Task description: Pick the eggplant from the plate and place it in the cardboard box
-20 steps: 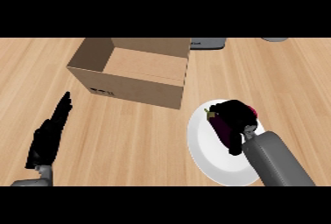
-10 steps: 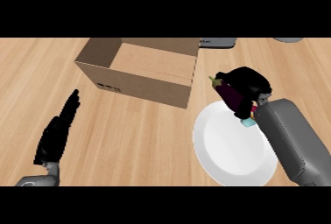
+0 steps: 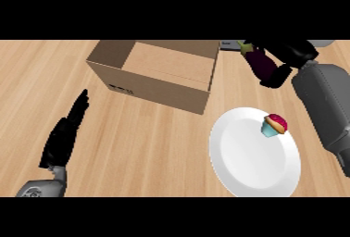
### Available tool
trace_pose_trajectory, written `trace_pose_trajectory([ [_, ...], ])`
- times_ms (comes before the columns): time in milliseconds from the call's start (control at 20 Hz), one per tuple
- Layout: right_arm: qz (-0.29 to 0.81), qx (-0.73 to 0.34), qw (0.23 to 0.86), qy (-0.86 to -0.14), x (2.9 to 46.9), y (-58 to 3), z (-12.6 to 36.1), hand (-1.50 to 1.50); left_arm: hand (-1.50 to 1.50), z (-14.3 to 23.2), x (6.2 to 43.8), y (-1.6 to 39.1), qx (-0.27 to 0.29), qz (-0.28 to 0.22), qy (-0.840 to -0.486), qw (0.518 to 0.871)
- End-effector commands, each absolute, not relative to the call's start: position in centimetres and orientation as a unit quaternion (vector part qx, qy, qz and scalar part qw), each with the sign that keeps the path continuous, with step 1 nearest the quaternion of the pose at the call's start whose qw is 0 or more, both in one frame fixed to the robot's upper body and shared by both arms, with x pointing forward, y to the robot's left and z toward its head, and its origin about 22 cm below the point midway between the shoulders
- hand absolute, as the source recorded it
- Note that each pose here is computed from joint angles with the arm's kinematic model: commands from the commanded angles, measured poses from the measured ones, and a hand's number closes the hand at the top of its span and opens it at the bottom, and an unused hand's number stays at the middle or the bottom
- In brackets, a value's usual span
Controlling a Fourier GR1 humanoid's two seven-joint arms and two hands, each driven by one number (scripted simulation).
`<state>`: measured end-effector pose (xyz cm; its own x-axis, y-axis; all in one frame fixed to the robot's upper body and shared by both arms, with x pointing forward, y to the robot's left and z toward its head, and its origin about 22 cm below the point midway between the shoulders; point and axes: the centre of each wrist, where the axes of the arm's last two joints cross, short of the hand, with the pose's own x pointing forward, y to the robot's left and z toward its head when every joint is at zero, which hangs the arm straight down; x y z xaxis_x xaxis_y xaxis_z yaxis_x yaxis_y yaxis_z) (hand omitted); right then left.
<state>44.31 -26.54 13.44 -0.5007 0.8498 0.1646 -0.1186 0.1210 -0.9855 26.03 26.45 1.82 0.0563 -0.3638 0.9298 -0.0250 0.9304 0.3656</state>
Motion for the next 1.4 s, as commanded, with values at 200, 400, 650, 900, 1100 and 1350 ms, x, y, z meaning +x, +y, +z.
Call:
trace_pose_trajectory([
  [200, 0.485, -0.110, 0.376, -0.782, 46.5, -25.6, 17.5, 1.50, 0.00, 2.3, 25.7, 26.8, 0.148, -0.118, -0.673, 0.715],
  [400, 0.477, -0.051, 0.362, -0.799, 47.4, -24.5, 18.8, 1.50, 0.00, 1.8, 26.4, 27.2, 0.155, -0.116, -0.667, 0.720],
  [650, 0.473, -0.020, 0.354, -0.806, 48.4, -20.4, 22.3, 1.50, 0.00, 1.7, 26.7, 26.1, 0.144, -0.120, -0.676, 0.712],
  [900, 0.497, -0.007, 0.359, -0.790, 48.2, -14.0, 22.5, 1.50, 0.00, 1.2, 26.1, 27.5, 0.152, -0.103, -0.666, 0.723],
  [1100, 0.506, -0.027, 0.366, -0.780, 47.9, -10.4, 23.0, 1.50, 0.00, 0.8, 24.7, 27.8, 0.151, -0.115, -0.672, 0.716],
  [1350, 0.533, -0.024, 0.377, -0.757, 46.5, -4.6, 20.8, 1.50, 0.00, 1.4, 25.1, 27.0, 0.152, -0.116, -0.664, 0.723],
])
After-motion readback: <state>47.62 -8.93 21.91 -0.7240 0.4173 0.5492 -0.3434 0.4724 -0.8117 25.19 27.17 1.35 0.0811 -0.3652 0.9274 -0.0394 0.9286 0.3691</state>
